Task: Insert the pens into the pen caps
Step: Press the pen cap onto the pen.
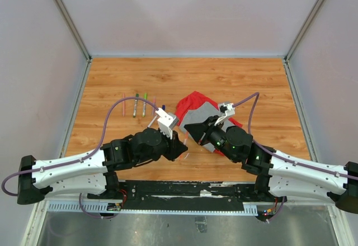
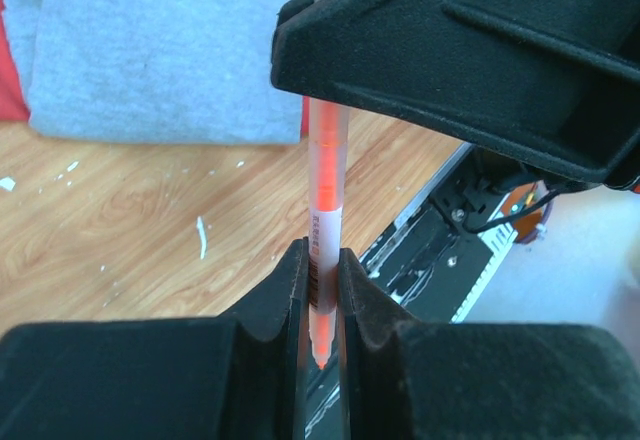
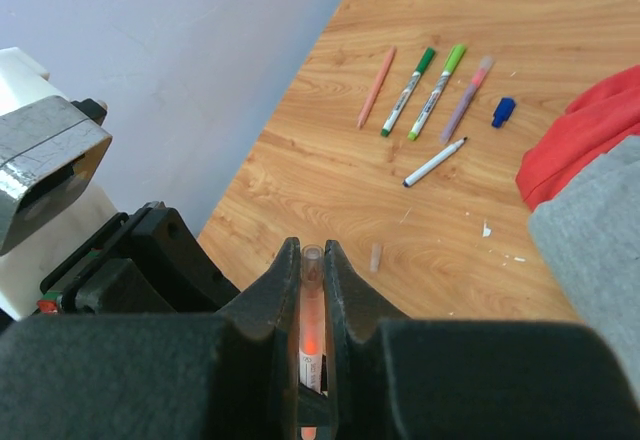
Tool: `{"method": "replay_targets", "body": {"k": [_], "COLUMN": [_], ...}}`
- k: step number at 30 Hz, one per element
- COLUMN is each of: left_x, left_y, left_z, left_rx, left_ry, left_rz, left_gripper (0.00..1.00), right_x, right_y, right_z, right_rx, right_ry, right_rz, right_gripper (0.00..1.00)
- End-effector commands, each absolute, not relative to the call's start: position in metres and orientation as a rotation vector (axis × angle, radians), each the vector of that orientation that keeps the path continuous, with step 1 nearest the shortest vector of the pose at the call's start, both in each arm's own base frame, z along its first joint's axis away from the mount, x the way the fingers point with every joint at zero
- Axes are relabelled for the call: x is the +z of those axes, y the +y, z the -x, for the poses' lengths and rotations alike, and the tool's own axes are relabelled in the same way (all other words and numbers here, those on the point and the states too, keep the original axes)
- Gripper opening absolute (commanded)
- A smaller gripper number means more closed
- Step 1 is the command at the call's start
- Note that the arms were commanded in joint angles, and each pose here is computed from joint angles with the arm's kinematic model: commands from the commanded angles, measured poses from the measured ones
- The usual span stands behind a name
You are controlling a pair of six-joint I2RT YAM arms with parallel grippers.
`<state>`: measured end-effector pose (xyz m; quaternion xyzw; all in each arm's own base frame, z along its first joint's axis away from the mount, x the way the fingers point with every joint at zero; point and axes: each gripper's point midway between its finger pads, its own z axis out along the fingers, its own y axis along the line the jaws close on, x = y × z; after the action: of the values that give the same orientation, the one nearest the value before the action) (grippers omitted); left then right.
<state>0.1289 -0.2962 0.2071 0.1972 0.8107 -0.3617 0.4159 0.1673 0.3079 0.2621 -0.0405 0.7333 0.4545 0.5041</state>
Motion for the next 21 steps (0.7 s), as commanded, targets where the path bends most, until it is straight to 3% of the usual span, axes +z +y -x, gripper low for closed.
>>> {"method": "replay_targets", "body": {"k": [1, 3, 8, 11, 21], "left_x": [0.311, 0.303, 0.287, 0.279, 0.278], "left_y": [-0.312, -0.312, -0.315, -0.314, -0.316], "left_z": [-0.16, -0.159, -0.153, -0.152, -0.151], "left_rx": [-1.085, -1.084, -1.098, -1.094, -1.093], "left_ry": [1.724, 1.741, 1.775, 1.793, 1.791], "left_rz": [-0.242, -0.245, -0.273, -0.274, -0.29], "left_gripper": [0.01, 0.0, 0.0, 0.0, 0.0], "right_x": [0.23, 0.247, 0.287, 0.301, 0.302], "right_y": [0.293, 0.286, 0.27, 0.262, 0.263], "right_z": [-0.15, -0.156, -0.164, -0.163, -0.15], "right_rx": [0.945, 0.926, 0.9, 0.912, 1.021], "right_ry": [1.887, 1.847, 1.756, 1.712, 1.694], "right_rz": [0.288, 0.262, 0.237, 0.237, 0.238], "right_gripper": [0.03, 0.06, 0.29, 0.36, 0.42]}}
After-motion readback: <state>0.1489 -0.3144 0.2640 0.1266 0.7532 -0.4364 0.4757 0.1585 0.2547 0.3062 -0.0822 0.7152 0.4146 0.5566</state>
